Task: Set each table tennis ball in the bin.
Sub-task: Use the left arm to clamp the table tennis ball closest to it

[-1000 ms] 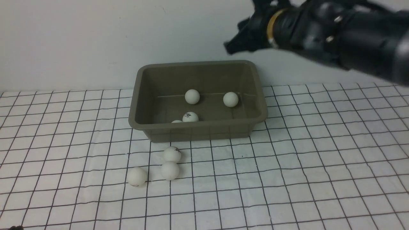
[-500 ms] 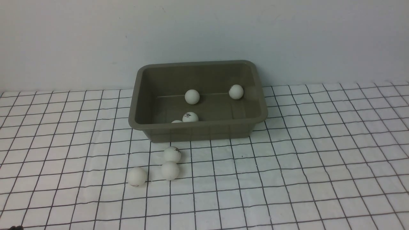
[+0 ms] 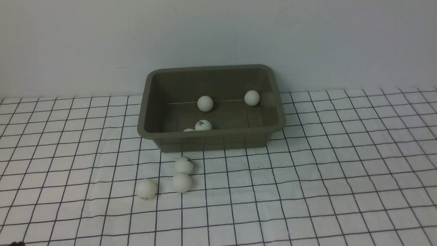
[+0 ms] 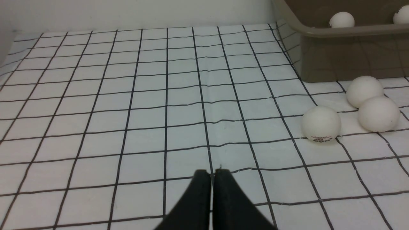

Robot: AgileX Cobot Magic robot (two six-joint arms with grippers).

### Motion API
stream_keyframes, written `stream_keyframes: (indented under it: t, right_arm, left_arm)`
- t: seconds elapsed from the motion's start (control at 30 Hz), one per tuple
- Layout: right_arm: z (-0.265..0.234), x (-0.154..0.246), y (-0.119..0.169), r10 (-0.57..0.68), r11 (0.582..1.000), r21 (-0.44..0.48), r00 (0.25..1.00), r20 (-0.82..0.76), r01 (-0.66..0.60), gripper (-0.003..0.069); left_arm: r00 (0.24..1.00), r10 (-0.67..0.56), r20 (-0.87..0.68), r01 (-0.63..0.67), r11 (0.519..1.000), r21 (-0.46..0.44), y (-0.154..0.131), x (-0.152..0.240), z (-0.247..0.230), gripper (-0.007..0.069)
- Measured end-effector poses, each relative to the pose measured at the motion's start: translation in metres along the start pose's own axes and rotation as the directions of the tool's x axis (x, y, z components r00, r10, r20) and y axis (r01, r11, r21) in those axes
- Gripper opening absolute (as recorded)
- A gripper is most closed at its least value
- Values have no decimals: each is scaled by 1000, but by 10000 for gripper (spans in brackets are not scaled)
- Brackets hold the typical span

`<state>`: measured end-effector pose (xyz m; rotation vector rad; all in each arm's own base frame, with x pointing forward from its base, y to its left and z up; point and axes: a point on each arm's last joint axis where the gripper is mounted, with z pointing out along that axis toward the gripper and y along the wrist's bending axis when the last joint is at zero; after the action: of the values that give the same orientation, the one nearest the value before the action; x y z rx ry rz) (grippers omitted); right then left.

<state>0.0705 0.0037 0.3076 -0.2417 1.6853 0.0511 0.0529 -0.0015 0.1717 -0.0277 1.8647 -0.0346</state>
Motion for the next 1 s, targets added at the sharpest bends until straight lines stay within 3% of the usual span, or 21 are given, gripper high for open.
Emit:
stream_keyframes:
  t: [0.13, 0.77, 0.83, 0.9, 0.97, 1.0]
  right_arm:
    - [3, 20, 2, -20, 1000, -7, 995, -95, 19, -16]
    - [3, 21, 3, -29, 1000, -15, 996, -90, 27, -18]
    - [3, 22, 3, -29, 999, -15, 995, -92, 28, -18]
    - [3, 22, 3, -29, 1000, -14, 995, -93, 28, -18]
    - [3, 22, 3, -30, 999, -14, 995, -94, 29, -18]
    - [3, 22, 3, -30, 999, -14, 995, -94, 29, -18]
  left_arm:
    - [1000, 0, 0, 0, 1000, 0, 0, 0, 0, -4]
    - [1000, -6, 0, 6, 1000, 2, 0, 0, 0, -4]
    - [997, -75, 0, 75, 997, 19, -2, 0, 0, -4]
    - [976, -219, -6, 219, 974, 56, -5, -1, 0, -4]
    - [938, -346, -18, 346, 934, 91, -8, -1, 0, -4]
    - [896, -442, -31, 443, 889, 117, -11, -2, -1, -4]
